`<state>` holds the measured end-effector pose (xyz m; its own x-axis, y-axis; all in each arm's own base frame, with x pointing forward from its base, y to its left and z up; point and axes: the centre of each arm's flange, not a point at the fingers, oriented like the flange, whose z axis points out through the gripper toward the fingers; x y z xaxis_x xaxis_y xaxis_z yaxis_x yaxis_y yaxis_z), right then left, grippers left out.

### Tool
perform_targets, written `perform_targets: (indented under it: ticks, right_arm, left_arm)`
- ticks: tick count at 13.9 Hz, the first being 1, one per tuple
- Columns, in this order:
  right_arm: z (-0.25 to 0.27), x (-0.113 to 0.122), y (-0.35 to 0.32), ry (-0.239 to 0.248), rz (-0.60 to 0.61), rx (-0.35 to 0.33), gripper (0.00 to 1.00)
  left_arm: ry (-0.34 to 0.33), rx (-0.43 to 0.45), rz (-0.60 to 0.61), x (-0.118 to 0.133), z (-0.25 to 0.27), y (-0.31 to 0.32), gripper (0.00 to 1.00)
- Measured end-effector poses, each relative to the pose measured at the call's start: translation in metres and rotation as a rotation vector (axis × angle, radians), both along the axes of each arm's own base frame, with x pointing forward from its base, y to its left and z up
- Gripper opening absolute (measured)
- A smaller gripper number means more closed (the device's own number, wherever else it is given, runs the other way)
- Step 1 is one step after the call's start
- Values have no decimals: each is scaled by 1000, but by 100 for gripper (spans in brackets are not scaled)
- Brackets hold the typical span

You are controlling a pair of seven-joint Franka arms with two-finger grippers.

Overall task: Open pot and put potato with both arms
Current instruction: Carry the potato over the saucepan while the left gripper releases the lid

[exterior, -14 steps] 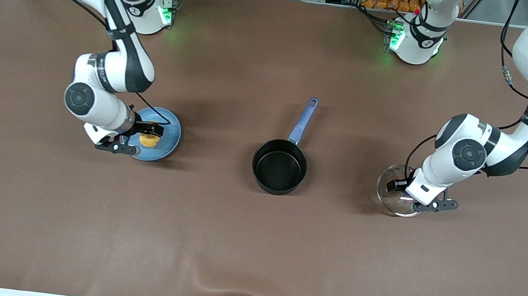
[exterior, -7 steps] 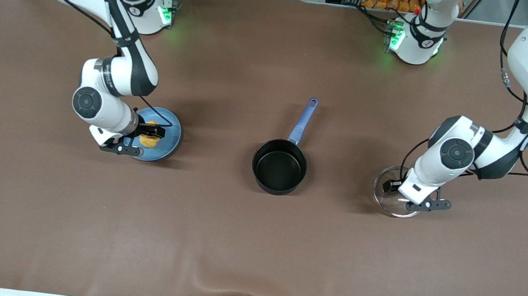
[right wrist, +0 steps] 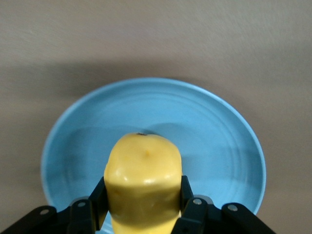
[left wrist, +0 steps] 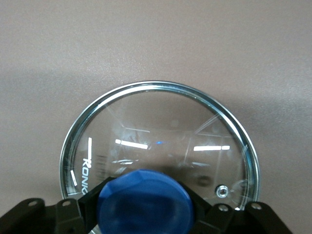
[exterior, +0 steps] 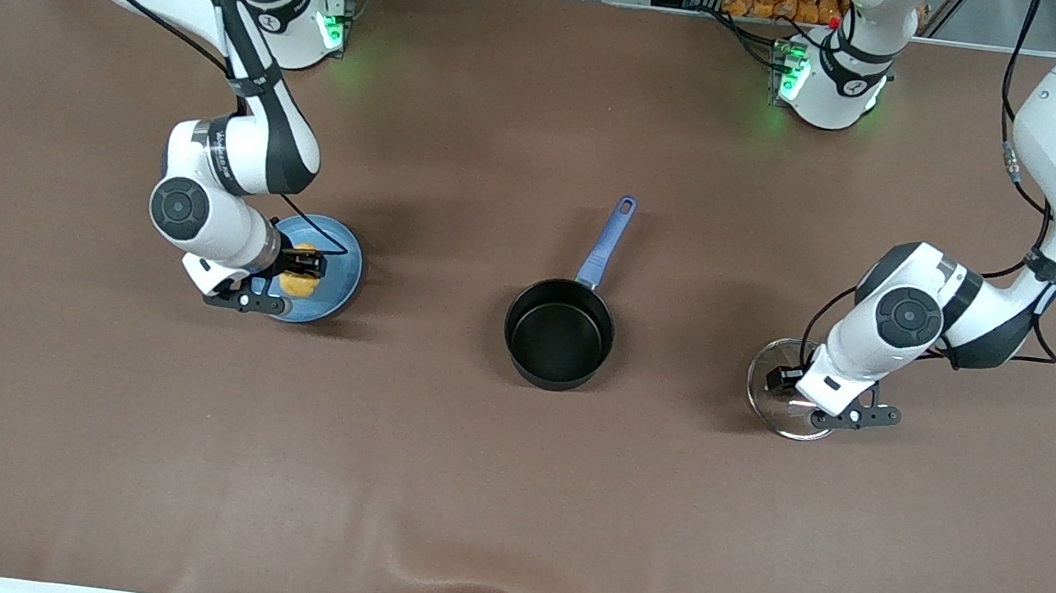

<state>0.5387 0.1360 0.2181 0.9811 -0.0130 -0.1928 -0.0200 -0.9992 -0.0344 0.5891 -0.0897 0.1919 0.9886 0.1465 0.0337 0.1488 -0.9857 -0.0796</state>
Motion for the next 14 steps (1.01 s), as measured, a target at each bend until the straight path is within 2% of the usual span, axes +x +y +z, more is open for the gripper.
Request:
perform_targets:
  ticks: [2,4,7,9,11,14]
  right_arm:
    - [39,24,24,9,36,9,60]
    - [92,48,60,-18,81,32,60]
    - [151,75,133,-41,78,96,60]
    - [159,86,181,-34,86,104,60]
    - [153,95,224,-54,61,112,60]
    - [148,95,278,-103,-108,127,60]
  left_arm:
    - [-6,-1,1,2,2,-1,83]
    - [-8,-1,3,3,3,0,99]
    - [-15,3,8,7,7,3,100]
    - [-19,29,12,10,19,5,100]
    - [-25,65,11,12,42,1,100]
    - [-15,97,38,16,88,-14,100]
